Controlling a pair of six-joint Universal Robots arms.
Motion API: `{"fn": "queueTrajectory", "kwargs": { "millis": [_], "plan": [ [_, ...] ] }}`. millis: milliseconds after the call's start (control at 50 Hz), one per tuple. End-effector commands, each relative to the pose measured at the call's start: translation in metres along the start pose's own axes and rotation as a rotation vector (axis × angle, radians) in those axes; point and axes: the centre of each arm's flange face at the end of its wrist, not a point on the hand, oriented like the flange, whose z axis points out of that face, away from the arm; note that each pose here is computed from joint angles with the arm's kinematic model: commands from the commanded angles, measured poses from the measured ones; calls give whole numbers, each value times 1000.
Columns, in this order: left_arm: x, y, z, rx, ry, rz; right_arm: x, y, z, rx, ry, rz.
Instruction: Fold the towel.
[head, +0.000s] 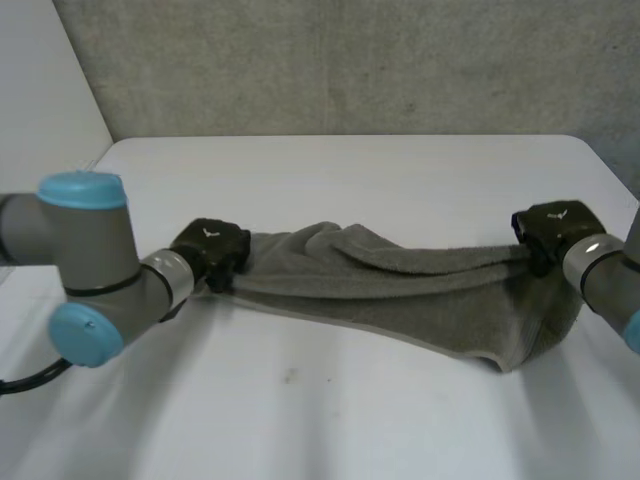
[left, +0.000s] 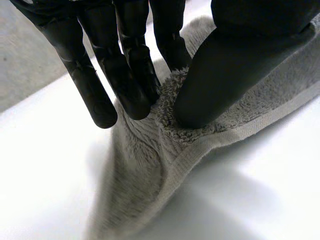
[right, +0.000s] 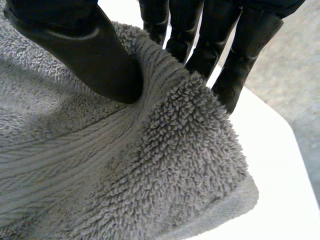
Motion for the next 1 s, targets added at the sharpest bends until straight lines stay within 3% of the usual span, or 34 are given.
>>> {"fn": "queueTrajectory", "kwargs": {
  "millis": [20,120,240,400,440,580,780,860,1000],
  "plan": [
    [-6,-41,-50,69,-32,3,10,-40,-32,89,-39,-4],
    [1,-65,-101,136,-43,20,14,-64,-56,76,-114,5],
    [3,-72,-124,180,-58,30,21,-82,-60,83,-141,8],
    [6,-37,-91,62,-30,-6,15,-74,5,41,-149,-1],
    [7,-21,-72,8,-12,-22,-4,-70,27,40,-169,-20],
    [1,-3,-43,-45,-47,-33,-10,-66,55,30,-90,-24],
    [-16,-3,-35,-40,-132,-61,10,-84,13,48,-30,17],
    [-16,-3,-34,-31,-135,-76,13,-70,-12,37,-40,4],
    [-15,-1,-34,-30,-135,-81,-9,-30,-40,26,-182,-97]
  ]
}}
